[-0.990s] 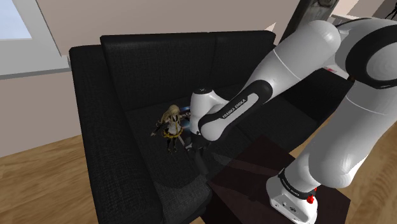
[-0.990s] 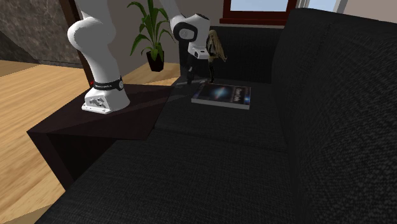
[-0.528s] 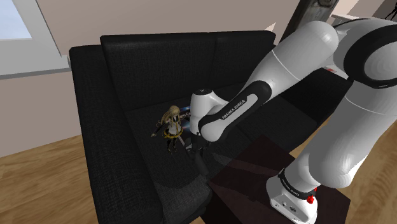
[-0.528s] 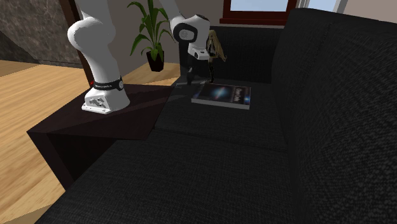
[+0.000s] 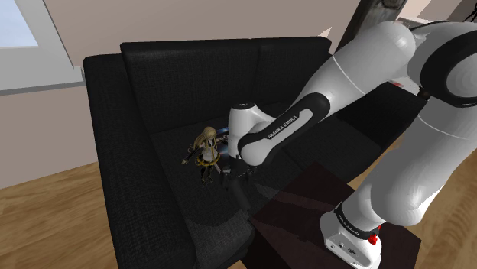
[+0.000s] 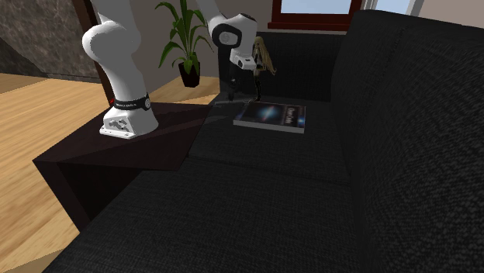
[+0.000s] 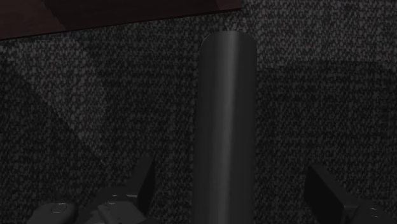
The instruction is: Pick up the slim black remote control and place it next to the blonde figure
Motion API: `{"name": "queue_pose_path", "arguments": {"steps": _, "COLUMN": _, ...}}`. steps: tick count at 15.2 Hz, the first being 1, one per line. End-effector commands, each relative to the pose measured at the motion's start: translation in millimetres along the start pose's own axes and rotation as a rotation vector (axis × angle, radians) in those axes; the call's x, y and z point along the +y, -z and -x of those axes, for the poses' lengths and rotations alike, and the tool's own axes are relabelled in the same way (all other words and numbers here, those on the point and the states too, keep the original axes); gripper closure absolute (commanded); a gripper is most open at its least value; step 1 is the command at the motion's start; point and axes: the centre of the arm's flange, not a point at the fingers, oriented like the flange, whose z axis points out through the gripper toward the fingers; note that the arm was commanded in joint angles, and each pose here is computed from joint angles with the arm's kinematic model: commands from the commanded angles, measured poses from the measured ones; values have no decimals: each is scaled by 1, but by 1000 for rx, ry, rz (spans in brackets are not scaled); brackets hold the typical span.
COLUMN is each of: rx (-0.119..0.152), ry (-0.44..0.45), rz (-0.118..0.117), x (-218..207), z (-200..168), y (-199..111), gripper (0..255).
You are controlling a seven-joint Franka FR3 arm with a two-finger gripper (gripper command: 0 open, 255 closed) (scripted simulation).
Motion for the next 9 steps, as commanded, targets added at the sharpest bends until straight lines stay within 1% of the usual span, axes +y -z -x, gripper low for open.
{"name": "queue_pose_path", "arguments": {"steps": 1, "rx": -1, "ry": 0, "rz": 0, "x": 1, "z": 1, "y": 24, "gripper": 0}}
{"name": "queue_pose_path", "arguments": {"steps": 2, "rx": -1, "ry": 0, "rz": 0, "x": 1, "z": 1, "y": 35, "gripper": 0}}
{"name": "queue_pose_path", "arguments": {"steps": 9, "rx": -1, "ry": 0, "rz": 0, "x": 1, "z": 1, "y": 35, "gripper": 0}}
